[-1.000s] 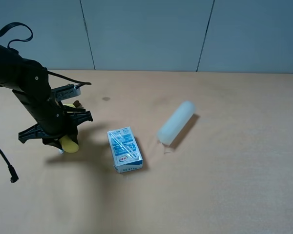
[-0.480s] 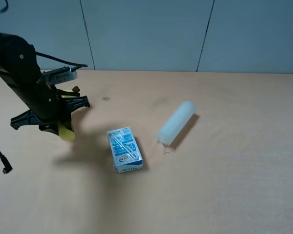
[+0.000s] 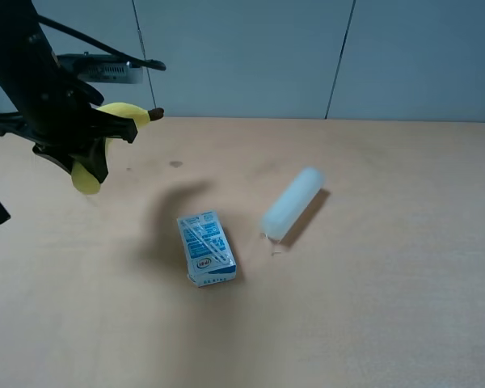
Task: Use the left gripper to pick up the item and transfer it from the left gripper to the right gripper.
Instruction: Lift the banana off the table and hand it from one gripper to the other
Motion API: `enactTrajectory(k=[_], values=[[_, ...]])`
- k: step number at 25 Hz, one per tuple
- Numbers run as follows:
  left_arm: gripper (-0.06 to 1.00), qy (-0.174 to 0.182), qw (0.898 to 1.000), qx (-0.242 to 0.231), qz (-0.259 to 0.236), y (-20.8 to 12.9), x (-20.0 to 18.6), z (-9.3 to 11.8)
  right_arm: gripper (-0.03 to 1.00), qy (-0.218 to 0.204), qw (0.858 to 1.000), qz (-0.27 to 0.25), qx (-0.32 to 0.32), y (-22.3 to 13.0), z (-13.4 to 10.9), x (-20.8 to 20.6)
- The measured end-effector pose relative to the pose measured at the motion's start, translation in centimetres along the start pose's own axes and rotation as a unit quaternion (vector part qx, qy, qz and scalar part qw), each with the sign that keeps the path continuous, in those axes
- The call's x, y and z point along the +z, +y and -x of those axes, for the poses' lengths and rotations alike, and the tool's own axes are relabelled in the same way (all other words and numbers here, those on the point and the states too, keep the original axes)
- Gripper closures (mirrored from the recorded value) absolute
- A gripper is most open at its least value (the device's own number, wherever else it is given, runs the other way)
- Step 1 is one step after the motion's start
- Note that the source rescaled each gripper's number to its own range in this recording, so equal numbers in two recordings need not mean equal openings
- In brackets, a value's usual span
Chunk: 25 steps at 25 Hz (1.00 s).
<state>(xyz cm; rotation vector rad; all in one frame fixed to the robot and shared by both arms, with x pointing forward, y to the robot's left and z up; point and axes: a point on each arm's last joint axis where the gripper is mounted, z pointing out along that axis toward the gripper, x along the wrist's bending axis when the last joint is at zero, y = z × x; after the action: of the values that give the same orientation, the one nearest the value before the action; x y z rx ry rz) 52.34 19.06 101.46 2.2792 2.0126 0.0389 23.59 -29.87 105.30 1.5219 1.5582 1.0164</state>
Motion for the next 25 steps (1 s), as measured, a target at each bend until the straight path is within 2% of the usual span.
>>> enactTrajectory(k=[7,13,16,19,22,25], values=[[0.94,-0.022,0.993,0.118,0.008,1.3,-4.1,0.8,-0.03,0.000,1.000,0.000,0.000,0.0,0.0,0.0],[0.94,-0.040,0.975,0.217,0.018,1.7,-5.7,1.3,-0.03,0.000,1.000,0.000,0.000,0.0,0.0,0.0],[0.94,-0.040,0.960,0.278,0.021,1.7,-5.8,1.3,-0.03,0.000,1.000,0.000,0.000,0.0,0.0,0.0],[0.94,-0.039,0.939,0.342,0.024,1.6,-5.8,1.6,-0.03,0.000,1.000,0.000,0.000,0.0,0.0,0.0],[0.94,-0.039,0.912,0.407,0.030,1.5,-5.7,2.5,-0.03,0.000,1.000,0.000,0.000,0.0,0.0,0.0],[0.94,-0.058,0.882,0.465,0.038,1.3,-5.5,4.0,-0.03,-0.002,1.000,0.000,-0.001,0.0,0.0,0.0]])
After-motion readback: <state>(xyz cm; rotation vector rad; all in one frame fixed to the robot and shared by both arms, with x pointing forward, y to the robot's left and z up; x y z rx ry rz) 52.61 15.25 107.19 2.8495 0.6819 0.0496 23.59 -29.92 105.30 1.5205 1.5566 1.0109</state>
